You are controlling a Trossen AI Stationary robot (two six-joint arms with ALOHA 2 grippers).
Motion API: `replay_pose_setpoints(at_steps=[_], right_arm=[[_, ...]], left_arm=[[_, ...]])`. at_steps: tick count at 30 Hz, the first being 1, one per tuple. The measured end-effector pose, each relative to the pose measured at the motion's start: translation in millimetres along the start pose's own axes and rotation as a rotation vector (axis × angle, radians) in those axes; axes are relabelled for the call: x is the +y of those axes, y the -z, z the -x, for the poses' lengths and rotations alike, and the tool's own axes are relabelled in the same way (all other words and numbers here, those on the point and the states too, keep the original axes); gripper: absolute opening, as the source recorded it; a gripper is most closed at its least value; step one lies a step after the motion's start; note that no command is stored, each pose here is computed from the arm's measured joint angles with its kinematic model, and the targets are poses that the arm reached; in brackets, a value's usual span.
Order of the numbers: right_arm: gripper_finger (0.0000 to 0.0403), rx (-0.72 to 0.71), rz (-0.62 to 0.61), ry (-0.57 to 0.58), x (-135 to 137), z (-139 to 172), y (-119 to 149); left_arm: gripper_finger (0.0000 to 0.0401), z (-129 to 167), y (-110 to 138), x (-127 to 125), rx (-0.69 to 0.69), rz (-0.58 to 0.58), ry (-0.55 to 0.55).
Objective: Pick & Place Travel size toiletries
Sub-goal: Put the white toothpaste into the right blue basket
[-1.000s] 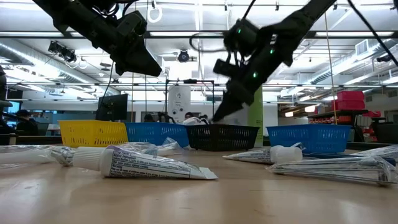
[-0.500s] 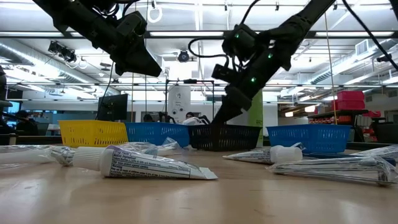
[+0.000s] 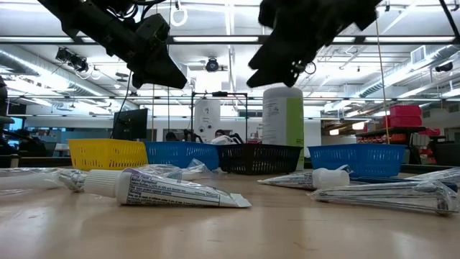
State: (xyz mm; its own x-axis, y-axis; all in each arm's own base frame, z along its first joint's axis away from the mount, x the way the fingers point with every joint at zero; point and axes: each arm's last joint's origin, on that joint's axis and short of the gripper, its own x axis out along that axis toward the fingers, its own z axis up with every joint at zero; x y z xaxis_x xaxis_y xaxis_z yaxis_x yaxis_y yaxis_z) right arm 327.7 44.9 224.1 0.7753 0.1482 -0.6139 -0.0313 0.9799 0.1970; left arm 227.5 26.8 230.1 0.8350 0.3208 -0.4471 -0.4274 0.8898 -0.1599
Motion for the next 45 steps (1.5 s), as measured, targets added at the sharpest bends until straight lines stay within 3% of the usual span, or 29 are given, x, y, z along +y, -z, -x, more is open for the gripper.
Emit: replay_pose_setpoints(at_steps=[8,21,26,32,37,45], right_arm=[[0.0239,0.077,-0.041,0.014,45,-1,21],[0.0269,0.328,-0.199,0.111,53,-65,82],[0.0274,0.32,-0.171,0.162,58,-72,90],[0.0253,0.304,-0.07,0.163,64,-63,88],[0.0243,0.245,-0.076,0.189,68,-49,69],[0.0264,0.339,-0.126,0.257,62,-64,90]], left_arm=[[0.0104,0,0,0,0.002,0.028,0.0],[0.0104,0,1,0,0.012,0.023,-0.003],[0.0104,0,4,1,0.035,0.02,-0.01],[0.0104,0,4,1,0.039,0.037,-0.012],[0.0104,0,5,2,0.054,0.034,-0.017],[0.0104,0,6,2,0.058,0.036,-0.018]])
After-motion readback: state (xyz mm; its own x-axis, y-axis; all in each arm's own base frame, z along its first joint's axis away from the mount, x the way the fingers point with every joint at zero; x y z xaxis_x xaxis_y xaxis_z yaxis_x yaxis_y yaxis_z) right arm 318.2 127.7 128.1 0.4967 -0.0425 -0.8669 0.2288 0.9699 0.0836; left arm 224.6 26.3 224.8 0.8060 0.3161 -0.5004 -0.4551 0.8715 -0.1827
